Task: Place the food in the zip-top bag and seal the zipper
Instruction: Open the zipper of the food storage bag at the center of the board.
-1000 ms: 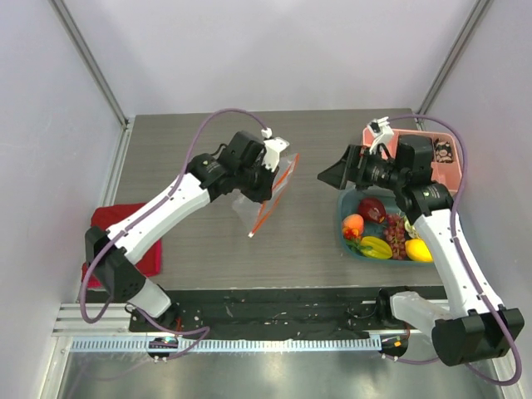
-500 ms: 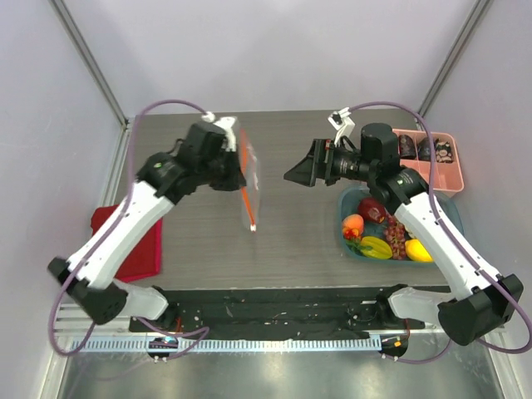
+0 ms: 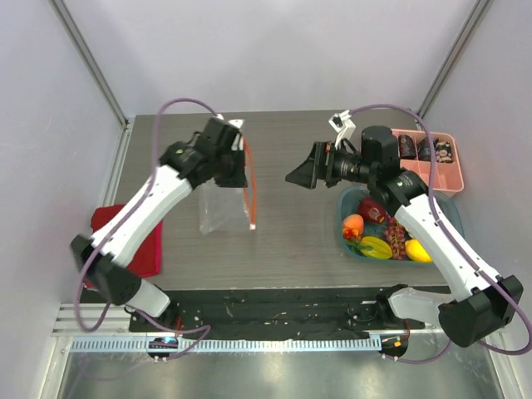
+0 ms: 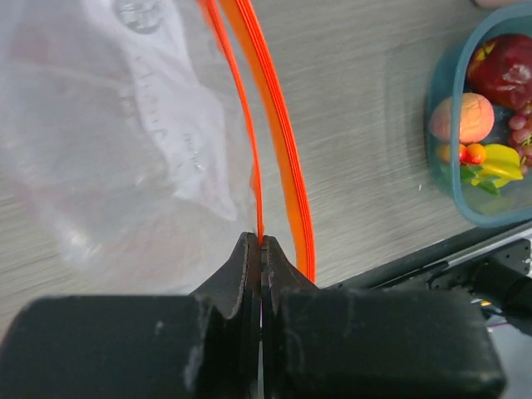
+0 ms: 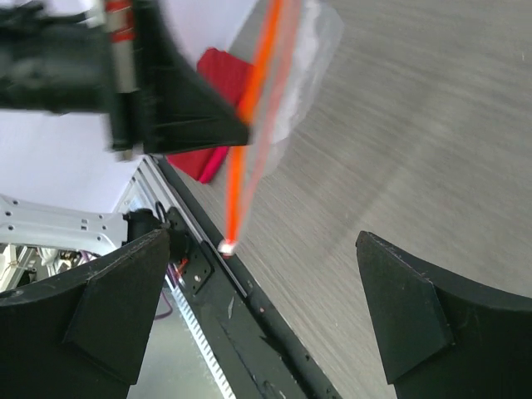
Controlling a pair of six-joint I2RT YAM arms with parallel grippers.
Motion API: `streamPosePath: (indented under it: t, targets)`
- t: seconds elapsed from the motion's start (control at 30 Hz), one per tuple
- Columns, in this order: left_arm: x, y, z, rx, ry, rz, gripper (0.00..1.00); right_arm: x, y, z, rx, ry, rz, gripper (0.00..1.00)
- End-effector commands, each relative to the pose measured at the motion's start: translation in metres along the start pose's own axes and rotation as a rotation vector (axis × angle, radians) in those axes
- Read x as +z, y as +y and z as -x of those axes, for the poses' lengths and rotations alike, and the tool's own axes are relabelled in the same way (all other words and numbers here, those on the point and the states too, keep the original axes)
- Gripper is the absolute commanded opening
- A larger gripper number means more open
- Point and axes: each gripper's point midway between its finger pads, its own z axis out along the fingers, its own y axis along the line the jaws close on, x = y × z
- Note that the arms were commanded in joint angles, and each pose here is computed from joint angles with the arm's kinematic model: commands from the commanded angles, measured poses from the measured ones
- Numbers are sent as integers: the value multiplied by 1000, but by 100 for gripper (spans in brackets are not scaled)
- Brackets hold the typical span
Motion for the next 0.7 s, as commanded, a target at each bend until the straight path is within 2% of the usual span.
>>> streamPosePath:
  t: [0.0,0.1,0.23,0.33,0.53,0.67]
  targets:
    - [63,-47,-1,-124,88,-168,0,-8,-11,-14,-9,-26,-45,98]
    - [84,-65,2,-161,93,-251,0,-8,-37,-29,6,-40,-141,89]
    - [87,-79,-3,-185,117,-335,0,-3,-67,-44,19,-44,-235,80]
    - [90,-81,-5,-213,112,-351,0,6,-78,-51,60,-47,-245,74]
    - [86,-94,-12,-221,128,-405,0,26,-81,-47,122,-66,-201,69]
    - [77,-103,-11,-226,138,-463,0,39,-86,-47,167,-51,-186,61]
